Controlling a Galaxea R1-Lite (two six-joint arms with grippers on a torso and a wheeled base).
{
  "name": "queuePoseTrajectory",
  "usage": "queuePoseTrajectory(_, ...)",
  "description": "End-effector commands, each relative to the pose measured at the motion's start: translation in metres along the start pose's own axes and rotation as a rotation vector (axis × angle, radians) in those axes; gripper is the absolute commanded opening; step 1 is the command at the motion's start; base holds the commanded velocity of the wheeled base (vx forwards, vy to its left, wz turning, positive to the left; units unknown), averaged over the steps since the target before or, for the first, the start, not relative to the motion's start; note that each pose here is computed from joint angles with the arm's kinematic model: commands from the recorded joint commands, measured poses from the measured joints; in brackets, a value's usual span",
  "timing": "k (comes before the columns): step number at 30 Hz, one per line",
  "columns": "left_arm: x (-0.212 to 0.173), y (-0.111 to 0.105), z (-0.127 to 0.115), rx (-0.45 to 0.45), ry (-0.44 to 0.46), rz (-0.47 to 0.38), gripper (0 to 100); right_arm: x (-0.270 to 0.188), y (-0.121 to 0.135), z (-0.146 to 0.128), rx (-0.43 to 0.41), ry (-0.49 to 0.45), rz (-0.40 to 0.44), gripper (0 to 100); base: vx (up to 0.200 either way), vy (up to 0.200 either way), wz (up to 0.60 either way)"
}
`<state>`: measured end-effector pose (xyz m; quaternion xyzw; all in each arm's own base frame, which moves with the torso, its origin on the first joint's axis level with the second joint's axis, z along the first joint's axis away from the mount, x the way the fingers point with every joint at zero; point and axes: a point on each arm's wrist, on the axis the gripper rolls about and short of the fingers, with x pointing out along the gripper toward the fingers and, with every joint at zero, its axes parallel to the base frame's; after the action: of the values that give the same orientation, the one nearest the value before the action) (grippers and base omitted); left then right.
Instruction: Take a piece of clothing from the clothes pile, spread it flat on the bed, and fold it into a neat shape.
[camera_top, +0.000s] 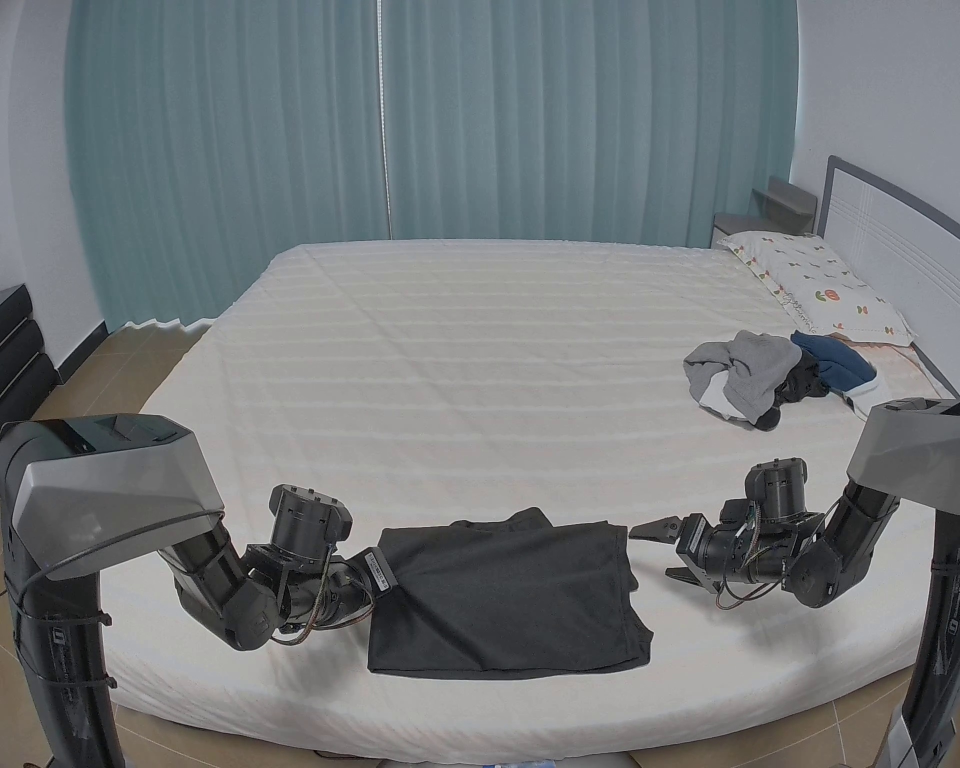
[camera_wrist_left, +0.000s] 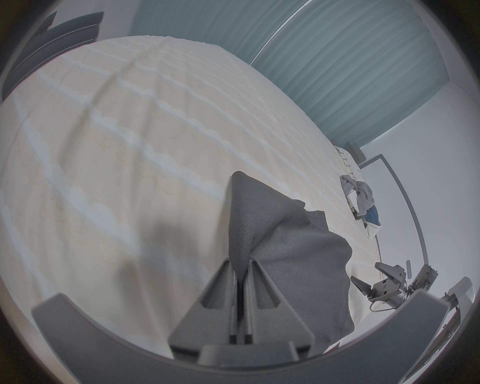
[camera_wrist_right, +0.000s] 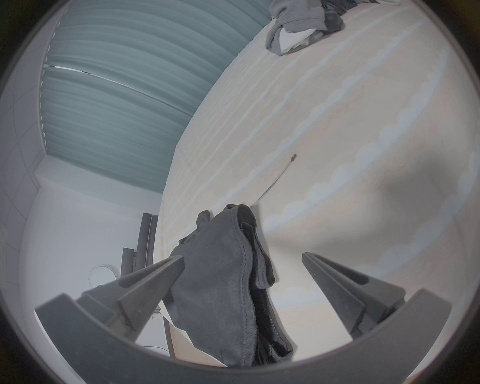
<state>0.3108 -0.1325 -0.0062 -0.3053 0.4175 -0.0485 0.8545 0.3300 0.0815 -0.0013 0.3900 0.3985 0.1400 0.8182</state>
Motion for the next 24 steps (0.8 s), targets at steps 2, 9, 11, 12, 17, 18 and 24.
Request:
queuePoseTrajectory(2, -0.001, -0.001, 0.000, 0.001, -0.002, -0.001, 0, 0.000, -0.001, 0.000, 0.001, 0.001, -0.001, 100, 0.000, 0.200, 0.00)
queuePoseTrajectory(9, -0.002, -0.002, -0.001, 0.004, 0.002, 0.013, 0, 0.001, -0.001, -0.001, 0.000, 0.003, -0.001, 100, 0.000, 0.200, 0.00)
queuePoseTrajectory(11, -0.002, -0.004, -0.003, 0.009, 0.013, 0.016, 0, 0.001, -0.001, -0.001, 0.000, 0.003, -0.001, 100, 0.000, 0.200, 0.00)
queuePoseTrajectory(12, -0.002, -0.005, -0.005, 0.012, 0.015, 0.014, 0, 0.001, -0.001, -0.001, 0.000, 0.003, -0.001, 100, 0.000, 0.200, 0.00)
queuePoseTrajectory(17, -0.002, -0.007, -0.009, 0.022, 0.026, 0.011, 0, 0.001, -0.001, -0.001, -0.001, 0.003, -0.003, 100, 0.000, 0.040, 0.00)
queuePoseTrajectory(18, -0.002, -0.007, -0.009, 0.023, 0.027, 0.010, 0, 0.001, -0.001, -0.001, -0.001, 0.003, -0.003, 100, 0.000, 0.000, 0.00)
queuePoseTrajectory(24, -0.003, -0.008, -0.012, 0.029, 0.034, 0.011, 0, 0.001, -0.001, -0.001, -0.001, 0.003, -0.003, 100, 0.000, 0.000, 0.00)
